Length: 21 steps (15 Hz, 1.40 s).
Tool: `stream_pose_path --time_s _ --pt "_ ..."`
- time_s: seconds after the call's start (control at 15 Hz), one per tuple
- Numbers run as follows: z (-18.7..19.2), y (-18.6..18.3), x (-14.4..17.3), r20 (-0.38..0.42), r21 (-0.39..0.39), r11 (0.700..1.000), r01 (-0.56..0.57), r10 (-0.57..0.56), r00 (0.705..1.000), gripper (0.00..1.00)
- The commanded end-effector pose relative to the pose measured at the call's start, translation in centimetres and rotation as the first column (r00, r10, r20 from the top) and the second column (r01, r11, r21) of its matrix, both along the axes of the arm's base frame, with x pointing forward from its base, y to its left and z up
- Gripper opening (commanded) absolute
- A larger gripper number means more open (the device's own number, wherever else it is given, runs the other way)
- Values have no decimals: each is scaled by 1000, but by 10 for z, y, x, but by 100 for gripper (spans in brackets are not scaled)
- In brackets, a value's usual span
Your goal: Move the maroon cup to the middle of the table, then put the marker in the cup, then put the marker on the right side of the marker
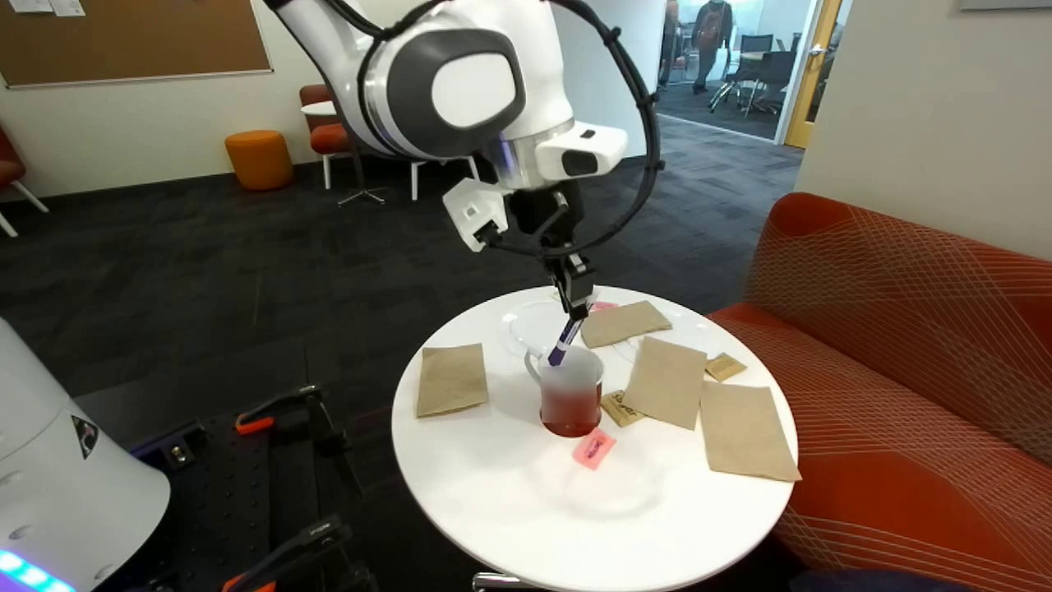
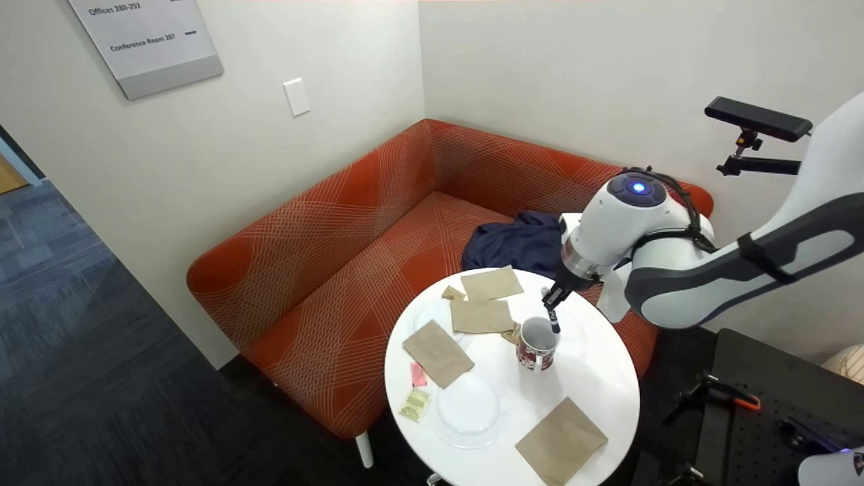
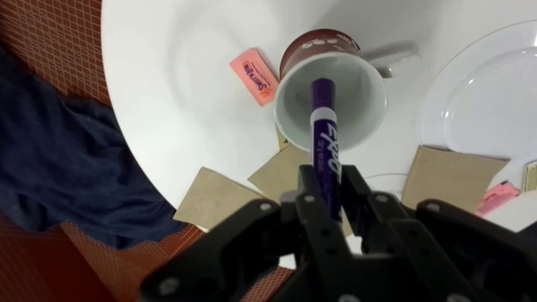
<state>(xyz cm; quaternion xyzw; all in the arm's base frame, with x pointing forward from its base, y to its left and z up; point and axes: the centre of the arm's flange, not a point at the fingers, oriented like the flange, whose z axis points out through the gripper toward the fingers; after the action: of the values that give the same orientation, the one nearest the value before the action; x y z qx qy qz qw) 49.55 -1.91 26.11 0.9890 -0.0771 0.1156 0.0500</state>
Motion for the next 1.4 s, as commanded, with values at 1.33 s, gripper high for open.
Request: stream_pose_path --time_s 1.33 --pt "36 -123 44 -34 -71 997 39 -41 999 5"
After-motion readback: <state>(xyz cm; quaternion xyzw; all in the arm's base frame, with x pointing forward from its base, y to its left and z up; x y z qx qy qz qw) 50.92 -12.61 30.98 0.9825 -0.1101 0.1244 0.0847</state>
